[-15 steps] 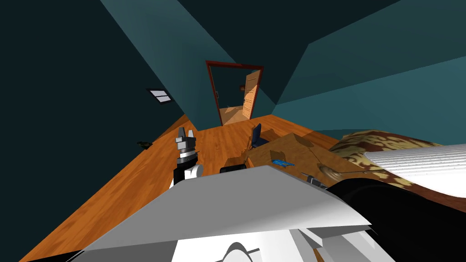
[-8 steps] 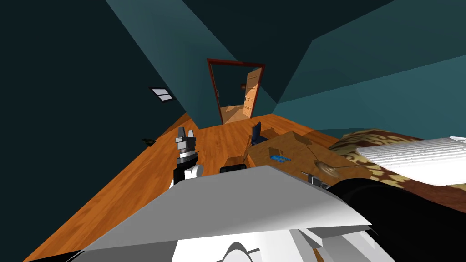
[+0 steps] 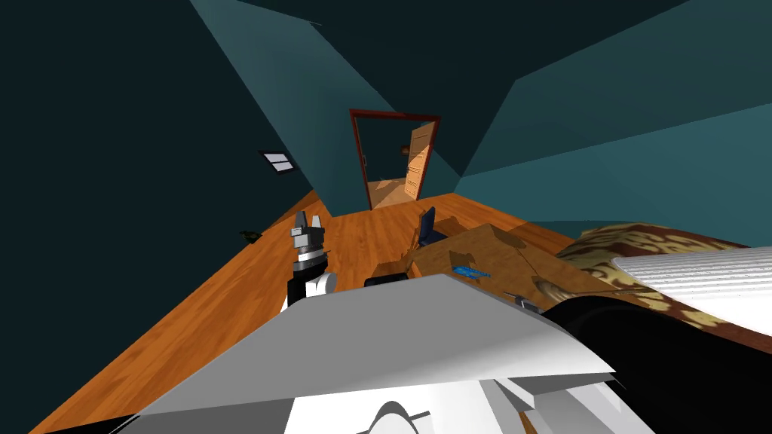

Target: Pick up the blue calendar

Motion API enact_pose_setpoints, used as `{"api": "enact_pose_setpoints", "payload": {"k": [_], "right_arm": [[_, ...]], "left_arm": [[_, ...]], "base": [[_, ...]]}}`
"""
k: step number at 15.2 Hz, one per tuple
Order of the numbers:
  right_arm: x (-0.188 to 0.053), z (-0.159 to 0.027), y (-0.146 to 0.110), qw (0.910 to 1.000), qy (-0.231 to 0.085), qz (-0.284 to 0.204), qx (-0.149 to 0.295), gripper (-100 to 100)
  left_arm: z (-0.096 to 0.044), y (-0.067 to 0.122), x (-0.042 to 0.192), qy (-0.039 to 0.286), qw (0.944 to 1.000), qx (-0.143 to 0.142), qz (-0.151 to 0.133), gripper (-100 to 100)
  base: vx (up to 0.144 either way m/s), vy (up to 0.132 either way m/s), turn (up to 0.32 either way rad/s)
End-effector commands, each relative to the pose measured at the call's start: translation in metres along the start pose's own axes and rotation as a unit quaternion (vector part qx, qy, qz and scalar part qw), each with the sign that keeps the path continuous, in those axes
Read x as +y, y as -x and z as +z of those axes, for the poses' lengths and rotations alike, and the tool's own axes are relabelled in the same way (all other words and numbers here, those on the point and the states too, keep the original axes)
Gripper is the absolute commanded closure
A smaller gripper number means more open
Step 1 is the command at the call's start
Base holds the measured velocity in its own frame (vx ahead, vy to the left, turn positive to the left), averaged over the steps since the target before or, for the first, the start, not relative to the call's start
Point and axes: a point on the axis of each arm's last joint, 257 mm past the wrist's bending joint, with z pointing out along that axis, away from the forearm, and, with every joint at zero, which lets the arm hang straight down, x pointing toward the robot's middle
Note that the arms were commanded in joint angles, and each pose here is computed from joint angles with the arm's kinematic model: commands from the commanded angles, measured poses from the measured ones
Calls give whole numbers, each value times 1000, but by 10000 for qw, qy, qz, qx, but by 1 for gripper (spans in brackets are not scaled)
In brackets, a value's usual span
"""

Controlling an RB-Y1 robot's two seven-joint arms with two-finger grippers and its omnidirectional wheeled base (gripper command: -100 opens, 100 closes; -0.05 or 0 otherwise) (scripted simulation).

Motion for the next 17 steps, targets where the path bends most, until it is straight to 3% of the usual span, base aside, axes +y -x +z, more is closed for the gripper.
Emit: {"api": "enact_pose_setpoints", "payload": {"k": [1, 17], "right_arm": [[5, 0, -6, 10000, 47, -2, 80, -100], [3, 5, -9, 9997, -38, 199, 105, -100]], "left_arm": [[0, 0, 0, 0, 10000, 0, 0, 0], [0, 0, 0, -2, 10000, 0, -1, 0]], "base": [[32, 42, -98], [2, 3, -10]]}}
